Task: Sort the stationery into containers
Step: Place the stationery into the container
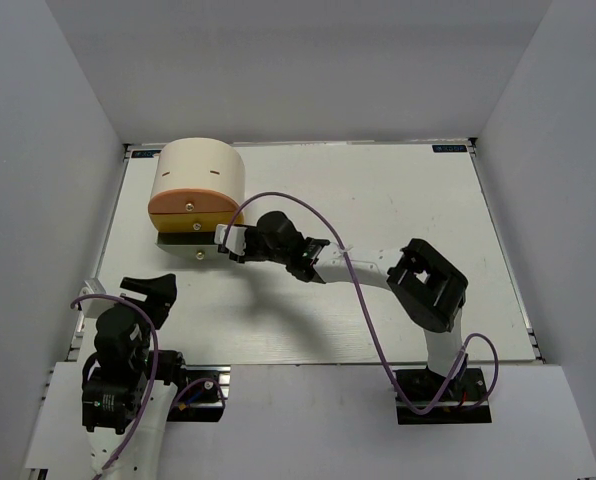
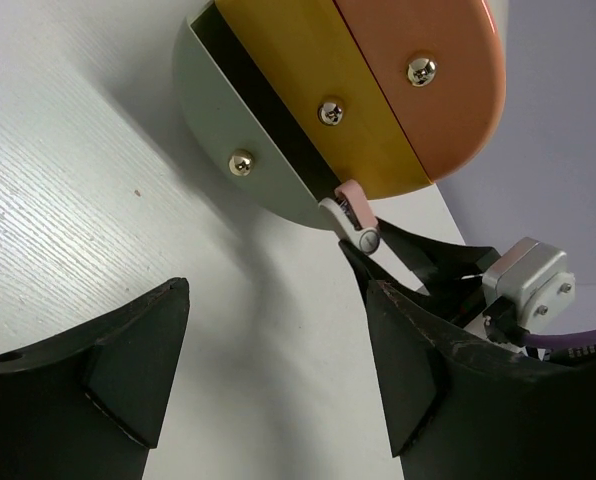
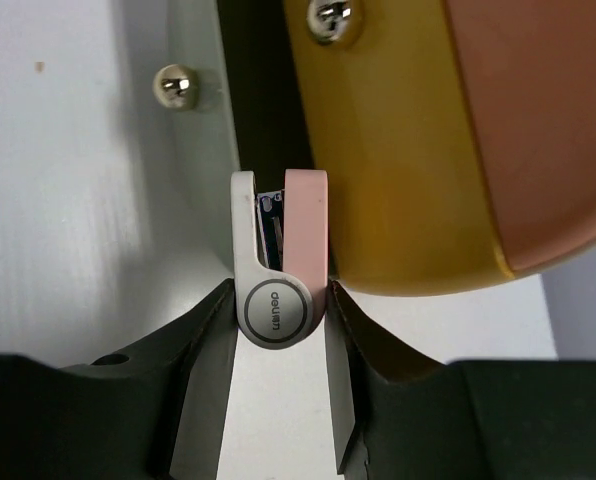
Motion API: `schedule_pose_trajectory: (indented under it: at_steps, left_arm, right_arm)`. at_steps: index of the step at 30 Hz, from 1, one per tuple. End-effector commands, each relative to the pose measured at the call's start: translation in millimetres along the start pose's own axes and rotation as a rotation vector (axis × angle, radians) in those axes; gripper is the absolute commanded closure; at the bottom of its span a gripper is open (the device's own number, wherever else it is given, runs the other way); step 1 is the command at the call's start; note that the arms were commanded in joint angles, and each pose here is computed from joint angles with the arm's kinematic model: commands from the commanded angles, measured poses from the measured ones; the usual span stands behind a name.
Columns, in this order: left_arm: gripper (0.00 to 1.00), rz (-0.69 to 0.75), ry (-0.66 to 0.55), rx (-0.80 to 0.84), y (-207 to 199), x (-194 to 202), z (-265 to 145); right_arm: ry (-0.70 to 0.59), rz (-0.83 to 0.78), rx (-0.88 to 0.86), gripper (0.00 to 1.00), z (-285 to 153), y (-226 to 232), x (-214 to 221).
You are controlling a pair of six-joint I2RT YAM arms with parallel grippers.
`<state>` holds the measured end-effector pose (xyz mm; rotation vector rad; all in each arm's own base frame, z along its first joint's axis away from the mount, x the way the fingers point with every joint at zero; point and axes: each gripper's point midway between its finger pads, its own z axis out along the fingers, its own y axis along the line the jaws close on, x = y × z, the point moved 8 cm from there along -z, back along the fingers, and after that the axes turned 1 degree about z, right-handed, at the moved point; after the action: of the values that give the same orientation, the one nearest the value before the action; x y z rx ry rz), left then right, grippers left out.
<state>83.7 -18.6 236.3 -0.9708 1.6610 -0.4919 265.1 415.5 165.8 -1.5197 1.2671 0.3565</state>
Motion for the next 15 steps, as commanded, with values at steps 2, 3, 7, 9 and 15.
schedule_pose_trajectory:
  at_steps: [2, 3, 7, 9, 15]
  left_arm:
    - [0.19, 0.005, 0.006, 0.010, -1.1, 0.5, 0.2]
    - [0.19, 0.005, 0.006, 0.010, -1.1, 0.5, 0.2]
    - [0.19, 0.003, 0.001, 0.018, -1.1, 0.2, -1.1]
    - [0.19, 0.003, 0.001, 0.018, -1.1, 0.2, -1.1]
    - [0.19, 0.003, 0.001, 0.018, -1.1, 0.2, -1.1]
  right_arm:
    - [-0.110, -0.075, 0.178, 0.78, -6.0, -35.2, -32.8]
    - [-0.115, -0.078, 0.182, 0.78, -6.8, -34.7, -32.1]
    - [-0.116, -0.119, 0.207, 0.80, -10.0, -36.9, -32.2]
    - [-0.108, -0.147, 0.227, 0.80, -9.6, -38.0, -31.6]
    - [-0.086, -0.260, 0.278, 0.80, -3.1, -40.2, -25.3]
